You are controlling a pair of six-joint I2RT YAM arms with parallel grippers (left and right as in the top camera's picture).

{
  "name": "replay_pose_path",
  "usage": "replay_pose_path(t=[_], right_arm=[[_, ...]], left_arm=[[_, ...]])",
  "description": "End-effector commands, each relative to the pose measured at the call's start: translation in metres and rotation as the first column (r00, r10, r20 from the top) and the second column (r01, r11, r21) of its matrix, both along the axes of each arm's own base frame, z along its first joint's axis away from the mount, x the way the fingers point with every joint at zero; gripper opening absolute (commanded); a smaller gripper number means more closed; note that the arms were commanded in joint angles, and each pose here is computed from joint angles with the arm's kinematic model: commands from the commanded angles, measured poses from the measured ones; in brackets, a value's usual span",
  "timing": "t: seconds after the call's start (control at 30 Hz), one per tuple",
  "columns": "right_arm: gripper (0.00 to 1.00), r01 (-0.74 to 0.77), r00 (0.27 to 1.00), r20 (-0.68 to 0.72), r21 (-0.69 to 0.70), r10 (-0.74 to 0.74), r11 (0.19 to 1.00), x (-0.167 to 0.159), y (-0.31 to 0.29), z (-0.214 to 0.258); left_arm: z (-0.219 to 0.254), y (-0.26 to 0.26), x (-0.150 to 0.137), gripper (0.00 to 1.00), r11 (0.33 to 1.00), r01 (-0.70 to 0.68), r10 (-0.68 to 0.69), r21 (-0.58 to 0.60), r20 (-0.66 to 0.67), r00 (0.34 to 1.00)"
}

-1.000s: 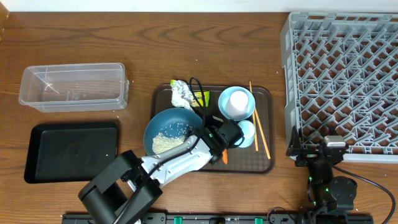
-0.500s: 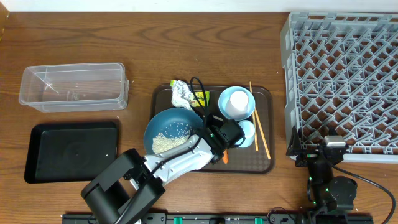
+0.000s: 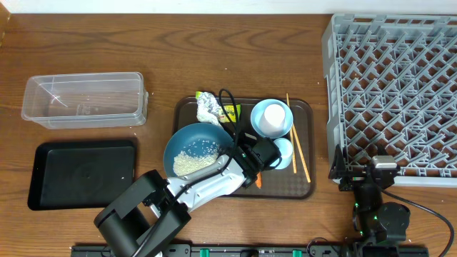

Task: Sort waste into correct bins and load items into the dishwasher rack
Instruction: 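Lower the left gripper and pinch the blue bowl's right rim, then lift the blue bowl with the left gripper toward the black tray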

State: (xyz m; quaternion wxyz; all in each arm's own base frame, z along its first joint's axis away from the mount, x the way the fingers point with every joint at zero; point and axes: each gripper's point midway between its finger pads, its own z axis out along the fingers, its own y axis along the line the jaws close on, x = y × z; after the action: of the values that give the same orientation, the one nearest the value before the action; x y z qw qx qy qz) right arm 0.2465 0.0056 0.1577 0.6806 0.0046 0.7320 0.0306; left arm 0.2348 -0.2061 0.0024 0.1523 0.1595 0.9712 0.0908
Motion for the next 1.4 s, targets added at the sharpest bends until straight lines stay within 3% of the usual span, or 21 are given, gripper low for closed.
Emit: replay_pose_path(t=[0.0, 0.07, 0.2, 0.97, 1.37], right_arm=[[0.99, 0.007, 1.0, 0.0, -0.012, -0.007, 1.0, 0.0, -0.002, 0.0], [0.99, 0.008, 1.0, 0.0, -0.012, -0.008, 1.0, 0.0, -0.002, 0.0], [0.99, 0.008, 1.0, 0.0, -0.012, -0.008, 1.0, 0.0, -0.002, 0.0], [0.99, 0.008, 1.0, 0.0, -0.012, -0.008, 1.0, 0.0, -0.002, 0.0], [0.99, 0.008, 1.0, 0.0, -0.012, -0.008, 1.0, 0.0, -0.002, 0.0]], left_arm=[[0.003, 0.002, 0.003, 0.19, 1.0, -0.002, 0.001, 0.01, 0.013, 1.0], [0.007, 0.001, 0.004, 0.19, 1.0, -0.002, 0.002, -0.002, 0.021, 1.0], [0.017, -0.002, 0.006, 0.06, 1.0, -0.004, 0.005, -0.029, 0.043, 0.999], [0.071, 0.011, 0.002, 0.06, 0.995, -0.038, 0.049, -0.095, 0.124, 0.991], [0.073, 0.038, -0.003, 0.06, 0.997, -0.08, 0.077, 0.017, 0.135, 0.988]])
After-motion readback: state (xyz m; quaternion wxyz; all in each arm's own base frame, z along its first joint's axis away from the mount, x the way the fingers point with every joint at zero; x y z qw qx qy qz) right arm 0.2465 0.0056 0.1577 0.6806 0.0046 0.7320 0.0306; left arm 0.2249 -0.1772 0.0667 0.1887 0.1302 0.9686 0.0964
